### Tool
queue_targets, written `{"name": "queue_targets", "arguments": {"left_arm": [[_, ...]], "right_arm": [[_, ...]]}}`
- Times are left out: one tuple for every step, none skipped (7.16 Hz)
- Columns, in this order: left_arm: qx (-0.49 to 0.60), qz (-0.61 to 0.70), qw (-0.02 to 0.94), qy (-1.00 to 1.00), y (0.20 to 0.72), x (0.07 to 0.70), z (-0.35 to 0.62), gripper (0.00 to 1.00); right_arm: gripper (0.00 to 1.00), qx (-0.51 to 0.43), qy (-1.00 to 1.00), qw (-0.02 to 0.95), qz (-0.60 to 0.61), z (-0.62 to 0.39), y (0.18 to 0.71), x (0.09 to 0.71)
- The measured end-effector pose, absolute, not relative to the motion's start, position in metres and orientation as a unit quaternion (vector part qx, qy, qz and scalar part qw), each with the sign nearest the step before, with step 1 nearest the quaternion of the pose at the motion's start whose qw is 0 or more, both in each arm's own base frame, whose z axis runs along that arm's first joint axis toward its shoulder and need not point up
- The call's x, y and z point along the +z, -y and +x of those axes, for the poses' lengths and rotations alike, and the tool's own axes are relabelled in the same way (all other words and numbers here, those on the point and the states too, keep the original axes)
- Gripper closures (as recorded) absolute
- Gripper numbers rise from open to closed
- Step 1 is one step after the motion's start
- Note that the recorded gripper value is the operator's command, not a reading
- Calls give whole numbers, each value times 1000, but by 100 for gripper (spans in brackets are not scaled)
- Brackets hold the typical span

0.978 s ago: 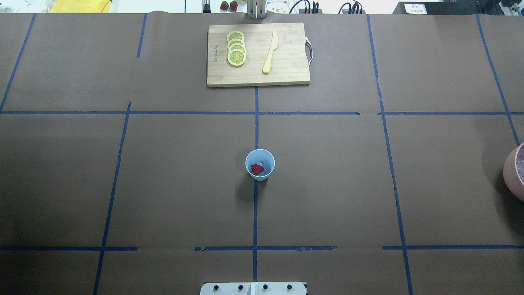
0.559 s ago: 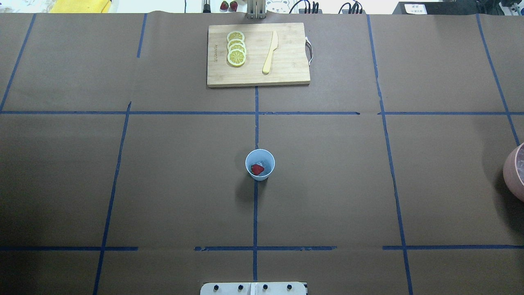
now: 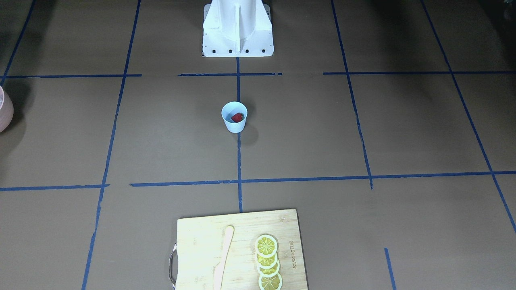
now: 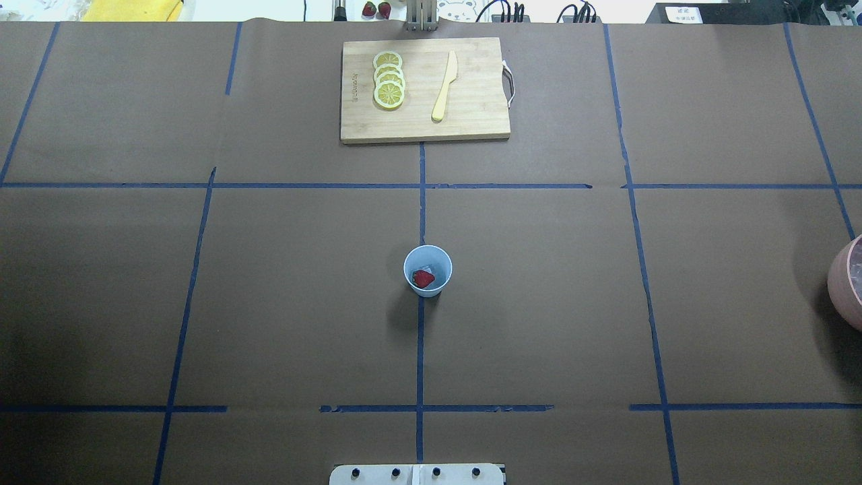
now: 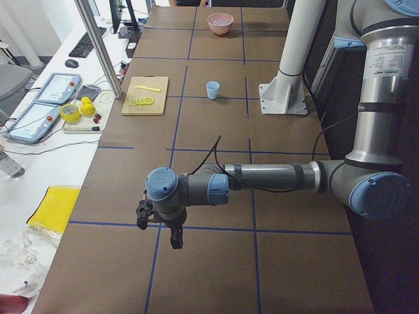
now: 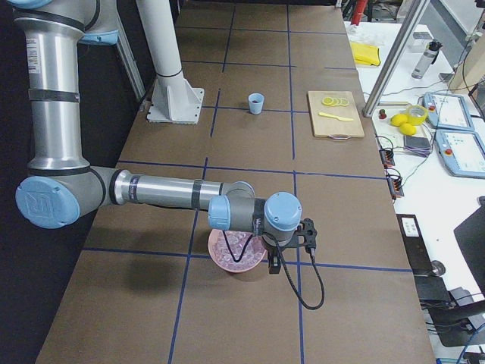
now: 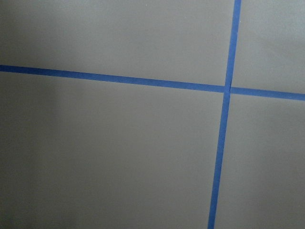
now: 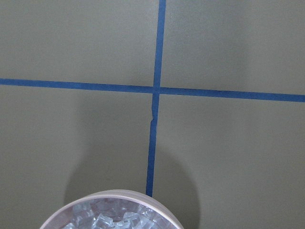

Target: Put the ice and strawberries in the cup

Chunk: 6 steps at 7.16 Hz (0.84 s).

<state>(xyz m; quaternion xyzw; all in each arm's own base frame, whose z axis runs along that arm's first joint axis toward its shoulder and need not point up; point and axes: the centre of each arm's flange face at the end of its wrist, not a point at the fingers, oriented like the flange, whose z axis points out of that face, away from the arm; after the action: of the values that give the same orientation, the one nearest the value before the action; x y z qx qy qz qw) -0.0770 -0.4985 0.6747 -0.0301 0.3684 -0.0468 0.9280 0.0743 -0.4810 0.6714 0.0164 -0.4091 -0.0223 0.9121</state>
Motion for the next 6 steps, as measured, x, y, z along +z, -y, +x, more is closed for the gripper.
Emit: {"name": "queue_targets", "arguments": {"left_arm": [[-48, -30, 928, -368, 499, 672, -76, 0], [-48, -28, 928, -368, 500, 671, -76, 0], [-48, -28, 928, -368, 500, 670, -76, 0], [-48, -28, 928, -368, 500, 670, -76, 0], [-48, -28, 928, -368, 500, 670, -75, 0], [-47, -27, 928, -368, 500, 669, -75, 0]], "right_arm": [[0, -22, 409, 912, 16, 74, 481, 672], [0, -21, 409, 912, 17, 76, 481, 672], [0, -19, 408, 912, 18, 78, 481, 672], [0, -14, 408, 913, 21, 83, 481, 671], [0, -8, 408, 913, 28, 92, 482, 667], [0, -2, 407, 913, 36, 100, 483, 663]]}}
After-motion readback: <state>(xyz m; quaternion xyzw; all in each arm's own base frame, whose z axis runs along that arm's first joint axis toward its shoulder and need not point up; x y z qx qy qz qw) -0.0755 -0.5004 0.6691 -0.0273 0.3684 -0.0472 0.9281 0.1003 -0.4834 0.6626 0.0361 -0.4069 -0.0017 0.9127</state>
